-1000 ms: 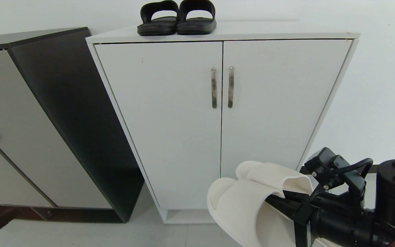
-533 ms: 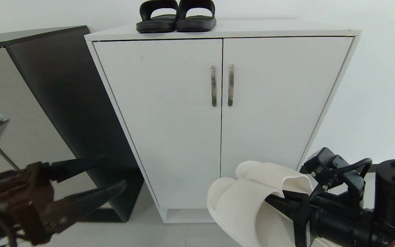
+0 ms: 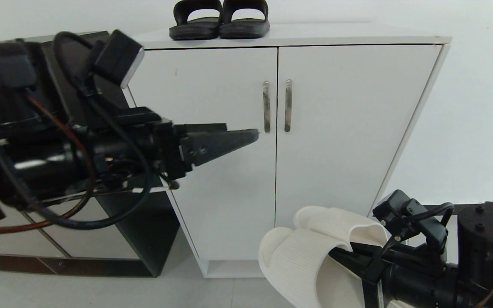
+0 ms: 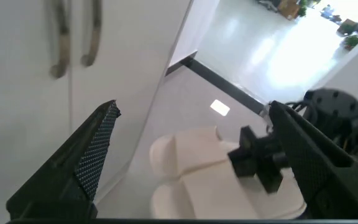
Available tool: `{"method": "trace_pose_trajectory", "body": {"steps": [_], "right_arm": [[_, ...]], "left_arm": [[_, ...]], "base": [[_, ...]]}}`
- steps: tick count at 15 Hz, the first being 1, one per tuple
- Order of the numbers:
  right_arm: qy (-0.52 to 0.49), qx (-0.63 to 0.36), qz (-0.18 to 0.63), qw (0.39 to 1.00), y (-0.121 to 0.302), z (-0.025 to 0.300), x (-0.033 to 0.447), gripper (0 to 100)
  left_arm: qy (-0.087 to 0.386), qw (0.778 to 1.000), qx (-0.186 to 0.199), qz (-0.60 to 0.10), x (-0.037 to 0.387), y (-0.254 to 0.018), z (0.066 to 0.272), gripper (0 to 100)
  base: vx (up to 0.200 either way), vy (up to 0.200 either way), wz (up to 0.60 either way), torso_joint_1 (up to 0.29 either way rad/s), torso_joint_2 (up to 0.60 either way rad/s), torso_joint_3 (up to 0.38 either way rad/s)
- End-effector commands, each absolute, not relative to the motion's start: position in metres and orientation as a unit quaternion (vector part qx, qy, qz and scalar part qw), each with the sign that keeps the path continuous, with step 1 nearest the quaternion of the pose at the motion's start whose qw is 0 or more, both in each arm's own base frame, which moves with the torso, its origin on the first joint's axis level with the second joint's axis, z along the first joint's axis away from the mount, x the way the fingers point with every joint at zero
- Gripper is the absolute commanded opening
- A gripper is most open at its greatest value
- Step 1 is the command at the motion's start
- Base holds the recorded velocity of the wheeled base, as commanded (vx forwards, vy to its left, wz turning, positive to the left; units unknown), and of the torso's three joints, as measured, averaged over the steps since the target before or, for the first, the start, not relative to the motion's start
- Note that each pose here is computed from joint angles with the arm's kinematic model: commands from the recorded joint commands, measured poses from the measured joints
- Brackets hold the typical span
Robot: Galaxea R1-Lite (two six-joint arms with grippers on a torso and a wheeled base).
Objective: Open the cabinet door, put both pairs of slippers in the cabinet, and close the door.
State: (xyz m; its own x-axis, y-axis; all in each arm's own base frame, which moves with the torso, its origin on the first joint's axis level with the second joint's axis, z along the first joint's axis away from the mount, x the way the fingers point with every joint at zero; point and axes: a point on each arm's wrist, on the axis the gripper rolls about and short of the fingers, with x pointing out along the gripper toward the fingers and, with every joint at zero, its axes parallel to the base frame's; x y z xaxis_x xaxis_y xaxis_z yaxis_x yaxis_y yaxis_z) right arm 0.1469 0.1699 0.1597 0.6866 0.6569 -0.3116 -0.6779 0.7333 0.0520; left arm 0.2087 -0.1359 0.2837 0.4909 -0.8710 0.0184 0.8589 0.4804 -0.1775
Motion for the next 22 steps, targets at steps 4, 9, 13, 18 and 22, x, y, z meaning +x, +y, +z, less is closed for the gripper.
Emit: {"method": "trace_pose_trajectory", "body": {"steps": [4,9,13,18,22], "right_arm": [[0.171,-0.037,0.379,0.909,0.176,0.149,0.148,0],[0.168,-0.035,0.378,0.910,0.174,0.149,0.148,0],[0.178,-0.041,0.378,0.908,0.177,0.143,0.150,0],[0.177,-0.045,0.380,0.907,0.178,0.143,0.149,0],[0.177,-0.045,0.381,0.906,0.179,0.144,0.149,0]], "left_arm": [[0.057,0.828,-0.103,-0.548,0.254,-0.199,0.284,100],[0.056,0.826,-0.121,-0.548,0.266,-0.208,0.290,100],[0.058,0.827,-0.120,-0.546,0.270,-0.210,0.287,100],[0.054,0.833,-0.117,-0.538,0.289,-0.231,0.283,100],[0.037,0.844,-0.112,-0.523,0.302,-0.242,0.285,100]], "base": [[0.000,0.000,0.00,0.000,0.00,0.000],[0.000,0.000,0.00,0.000,0.00,0.000],[0.000,0.000,0.00,0.000,0.00,0.000],[0.000,0.000,0.00,0.000,0.00,0.000],[0.000,0.000,0.00,0.000,0.00,0.000]]}}
